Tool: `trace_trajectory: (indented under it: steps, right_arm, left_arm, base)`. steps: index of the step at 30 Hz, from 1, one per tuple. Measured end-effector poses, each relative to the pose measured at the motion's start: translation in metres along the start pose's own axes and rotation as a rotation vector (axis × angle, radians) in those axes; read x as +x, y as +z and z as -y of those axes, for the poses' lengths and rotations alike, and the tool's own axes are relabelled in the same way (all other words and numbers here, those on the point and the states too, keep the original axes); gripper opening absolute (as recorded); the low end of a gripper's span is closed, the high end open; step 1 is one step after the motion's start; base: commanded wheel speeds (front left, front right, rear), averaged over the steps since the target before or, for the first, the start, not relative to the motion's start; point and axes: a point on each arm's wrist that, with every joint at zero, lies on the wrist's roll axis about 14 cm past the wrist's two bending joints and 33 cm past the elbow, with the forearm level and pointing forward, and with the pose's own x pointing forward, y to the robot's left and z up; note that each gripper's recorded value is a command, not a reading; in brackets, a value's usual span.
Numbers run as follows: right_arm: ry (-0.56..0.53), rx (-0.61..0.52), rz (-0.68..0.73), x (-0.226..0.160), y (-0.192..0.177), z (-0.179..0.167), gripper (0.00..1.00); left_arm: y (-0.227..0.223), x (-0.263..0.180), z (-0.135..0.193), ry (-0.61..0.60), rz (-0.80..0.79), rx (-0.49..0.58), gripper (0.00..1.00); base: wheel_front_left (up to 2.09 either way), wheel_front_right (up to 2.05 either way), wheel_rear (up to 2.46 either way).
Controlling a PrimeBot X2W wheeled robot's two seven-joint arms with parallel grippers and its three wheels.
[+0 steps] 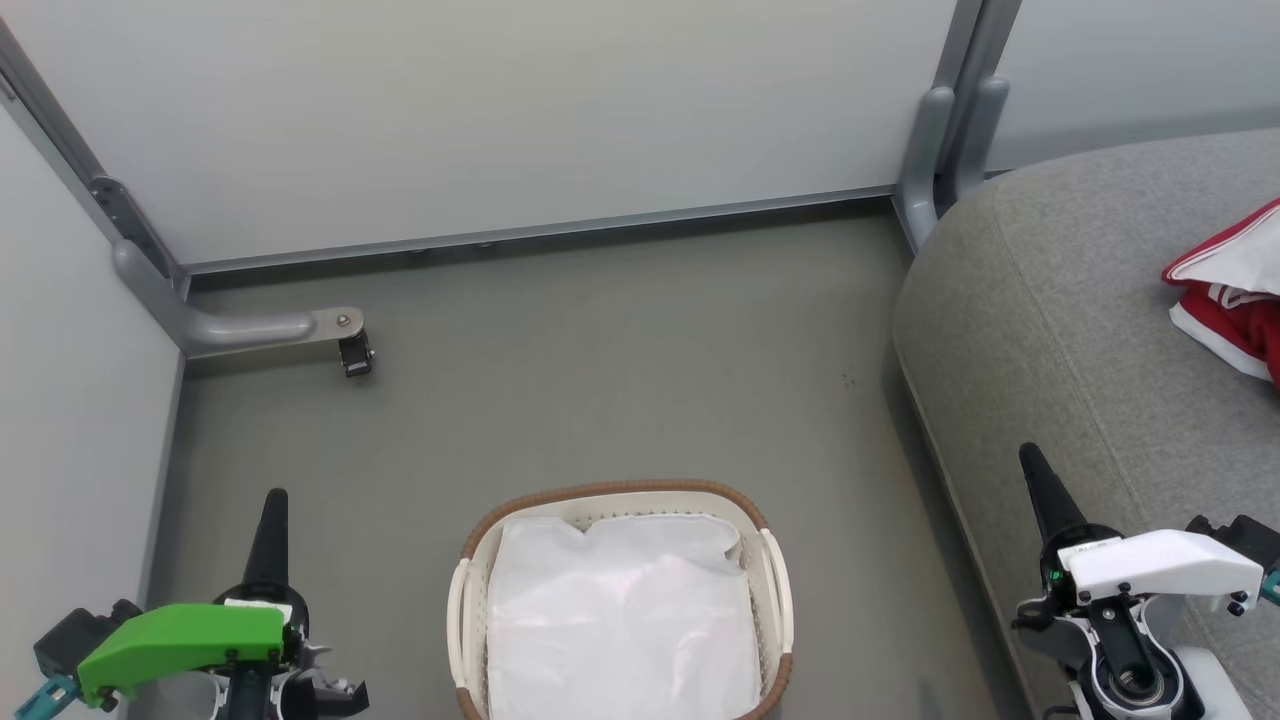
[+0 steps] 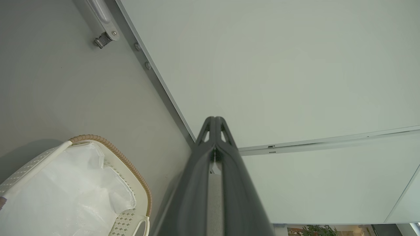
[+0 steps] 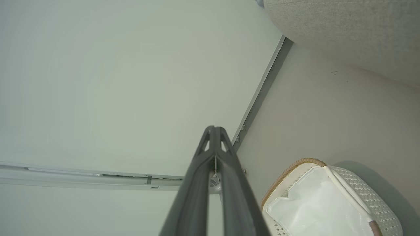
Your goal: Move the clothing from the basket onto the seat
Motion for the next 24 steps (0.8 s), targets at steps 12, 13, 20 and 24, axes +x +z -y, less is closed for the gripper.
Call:
trace_trajectory:
  steps: [12,13,20,24]
  right_arm:
    - [0.021,0.093,0.006,-0.001,0.005,-0.006,0.00]
    - [0.023,0.102,0.005,-0.002,0.005,-0.007,0.00]
    - [0.033,0.153,0.006,-0.003,0.007,-0.009,0.00]
    - [0.036,0.182,0.006,-0.005,0.008,-0.010,0.00]
  left_arm:
    - [0.004,0.000,0.010,-0.034,0.004,-0.095,0.00]
    - [0.004,0.000,0.011,-0.036,0.003,-0.101,0.00]
    - [0.007,-0.002,0.015,-0.053,0.004,-0.152,0.00]
    - [0.008,-0.002,0.018,-0.063,0.005,-0.178,0.00]
  base:
    - [0.00,0.00,0.00]
    - [0.00,0.00,0.00]
    - [0.00,0.00,0.00]
    - [0.00,0.00,0.00]
